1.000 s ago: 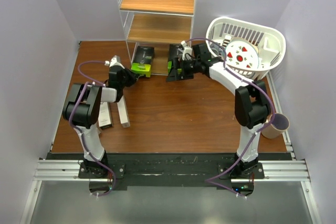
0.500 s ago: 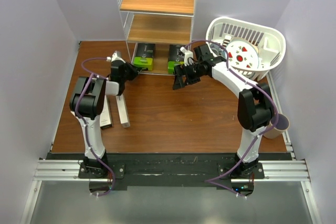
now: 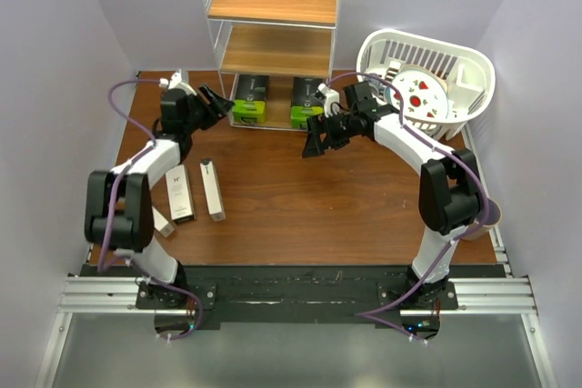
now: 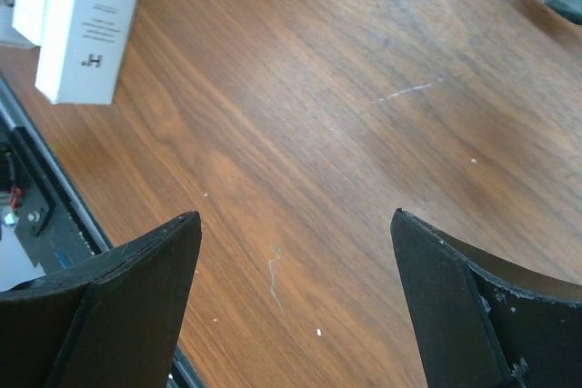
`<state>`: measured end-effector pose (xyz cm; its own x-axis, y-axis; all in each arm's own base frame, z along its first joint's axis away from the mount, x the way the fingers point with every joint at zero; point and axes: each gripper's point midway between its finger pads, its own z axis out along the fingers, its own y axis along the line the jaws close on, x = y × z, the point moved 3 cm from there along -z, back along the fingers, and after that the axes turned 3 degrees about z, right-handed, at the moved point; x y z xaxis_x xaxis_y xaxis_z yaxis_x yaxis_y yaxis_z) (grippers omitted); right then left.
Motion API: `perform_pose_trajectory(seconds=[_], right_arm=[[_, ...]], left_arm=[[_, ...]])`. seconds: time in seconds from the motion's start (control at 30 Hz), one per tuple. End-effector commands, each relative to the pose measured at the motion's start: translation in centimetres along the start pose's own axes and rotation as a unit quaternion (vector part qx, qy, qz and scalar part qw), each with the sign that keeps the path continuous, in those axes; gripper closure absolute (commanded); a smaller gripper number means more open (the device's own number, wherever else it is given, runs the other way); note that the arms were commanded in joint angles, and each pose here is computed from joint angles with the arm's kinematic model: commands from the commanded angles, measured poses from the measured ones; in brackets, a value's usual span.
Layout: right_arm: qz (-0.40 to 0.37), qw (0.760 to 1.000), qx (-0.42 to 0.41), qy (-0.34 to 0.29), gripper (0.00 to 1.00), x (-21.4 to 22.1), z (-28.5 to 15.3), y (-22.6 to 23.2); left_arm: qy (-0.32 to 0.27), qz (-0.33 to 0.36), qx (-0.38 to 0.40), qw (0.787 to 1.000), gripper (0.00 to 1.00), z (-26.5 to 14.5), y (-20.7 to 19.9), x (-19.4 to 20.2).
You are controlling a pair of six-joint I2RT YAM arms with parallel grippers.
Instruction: Place and organize the shaving razors onto the shelf
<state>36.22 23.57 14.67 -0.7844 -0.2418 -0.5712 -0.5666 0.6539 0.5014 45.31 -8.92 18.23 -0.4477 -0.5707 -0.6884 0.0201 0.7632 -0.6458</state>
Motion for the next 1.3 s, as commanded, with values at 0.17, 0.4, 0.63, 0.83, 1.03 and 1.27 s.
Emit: perform_pose_trajectory(seconds=[0.17, 0.4, 0.63, 0.83, 1.03, 1.27], right_arm=[[-0.045, 0.995, -0.056, -0.064, 0.11, -2.2, -1.5, 2.6], [-0.045, 0.994, -0.060, -0.076, 0.11, -1.2, -2.6, 3.5], [-0.029, 0.995, -0.058, -0.078, 0.10, -0.3, -2.7, 3.5], [-0.015, 0.996, -0.061, -0.070, 0.10, 0.3, -2.3, 3.4], [-0.041, 0.995, -0.065, -0.058, 0.11, 0.8, -1.3, 3.4], [-0.077, 0.993, -0.080, -0.042, 0.13, -1.0, 2.7, 5.1]], left_arm=[[0.142, 0.130, -0.159, 0.968, 0.22, -7.7, 5.7, 4.8], [0.180, 0.141, -0.185, 0.956, 0.21, -9.0, 7.9, 7.4], [0.223, 0.110, -0.207, 0.946, 0.22, -9.6, 9.6, 11.1], [0.233, 0.098, -0.221, 0.942, 0.30, -9.6, 10.5, 12.2], [0.205, 0.111, -0.195, 0.953, 0.33, -9.5, 8.7, 10.1], [0.260, 0.124, -0.170, 0.942, 0.33, -11.2, 8.9, 12.5]])
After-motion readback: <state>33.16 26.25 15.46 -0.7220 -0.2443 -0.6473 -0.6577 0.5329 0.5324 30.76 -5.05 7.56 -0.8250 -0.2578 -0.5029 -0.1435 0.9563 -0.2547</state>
